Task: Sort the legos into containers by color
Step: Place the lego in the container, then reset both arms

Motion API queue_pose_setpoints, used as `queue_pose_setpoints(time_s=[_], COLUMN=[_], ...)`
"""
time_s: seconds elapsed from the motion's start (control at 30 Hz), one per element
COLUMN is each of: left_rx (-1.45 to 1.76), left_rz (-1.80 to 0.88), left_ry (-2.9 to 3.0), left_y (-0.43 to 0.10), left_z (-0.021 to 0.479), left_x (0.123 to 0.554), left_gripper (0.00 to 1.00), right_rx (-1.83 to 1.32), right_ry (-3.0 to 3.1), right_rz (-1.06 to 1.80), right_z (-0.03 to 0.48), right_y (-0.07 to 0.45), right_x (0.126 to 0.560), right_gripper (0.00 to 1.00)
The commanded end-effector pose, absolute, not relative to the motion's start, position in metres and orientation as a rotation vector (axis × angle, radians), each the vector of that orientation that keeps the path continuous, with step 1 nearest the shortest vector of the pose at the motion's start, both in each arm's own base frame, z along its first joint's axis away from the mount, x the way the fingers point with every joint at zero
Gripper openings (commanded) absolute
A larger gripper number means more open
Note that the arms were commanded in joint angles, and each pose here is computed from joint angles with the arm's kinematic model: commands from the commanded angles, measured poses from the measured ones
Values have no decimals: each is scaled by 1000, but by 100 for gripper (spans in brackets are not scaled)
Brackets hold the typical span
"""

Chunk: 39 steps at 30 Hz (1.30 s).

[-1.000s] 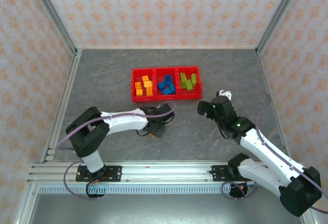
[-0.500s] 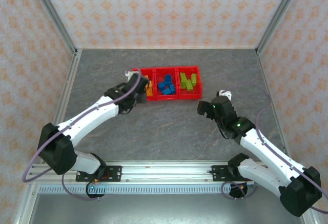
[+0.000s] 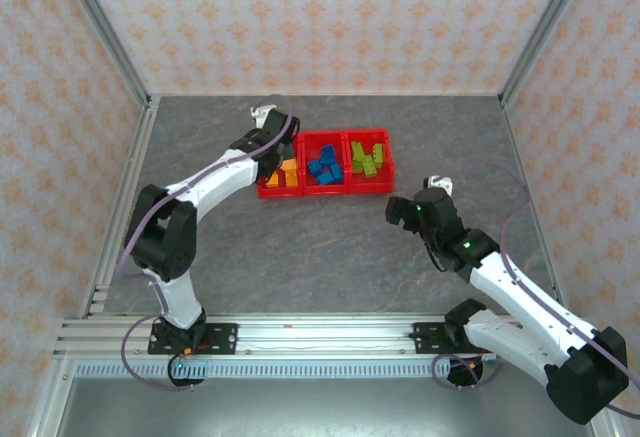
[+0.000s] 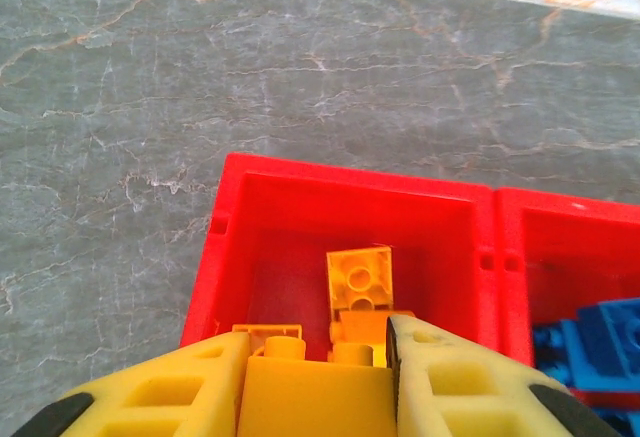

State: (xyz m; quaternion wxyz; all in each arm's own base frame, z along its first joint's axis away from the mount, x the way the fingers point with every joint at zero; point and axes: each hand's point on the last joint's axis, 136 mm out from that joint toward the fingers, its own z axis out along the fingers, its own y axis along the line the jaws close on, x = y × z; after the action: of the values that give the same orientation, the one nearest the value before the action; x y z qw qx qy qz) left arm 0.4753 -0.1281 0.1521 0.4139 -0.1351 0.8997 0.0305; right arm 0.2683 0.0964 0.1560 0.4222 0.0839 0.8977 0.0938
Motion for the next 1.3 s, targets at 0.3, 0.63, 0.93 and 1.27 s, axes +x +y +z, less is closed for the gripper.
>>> queue_pose_setpoints(time_s=[0.3, 0.63, 0.93, 1.27], left_rx=[-406, -395, -388, -488], left_rz=[49, 5, -65, -126], left_ry=[2170, 2125, 1965, 1458], left_y=[-126, -116, -94, -21], left_z=[156, 182, 252, 273], left_x=[527, 502, 450, 326], left_gripper=[42, 72, 99, 99], right_rx=[205, 202, 205, 431], right_ry=[2232, 2243, 2238, 1967], right_rz=[209, 209, 209, 35], right_z=[163, 160, 161, 209], right_y=[92, 93, 92, 42], right_x=[266, 266, 266, 273], right_gripper=[100, 100, 100, 100])
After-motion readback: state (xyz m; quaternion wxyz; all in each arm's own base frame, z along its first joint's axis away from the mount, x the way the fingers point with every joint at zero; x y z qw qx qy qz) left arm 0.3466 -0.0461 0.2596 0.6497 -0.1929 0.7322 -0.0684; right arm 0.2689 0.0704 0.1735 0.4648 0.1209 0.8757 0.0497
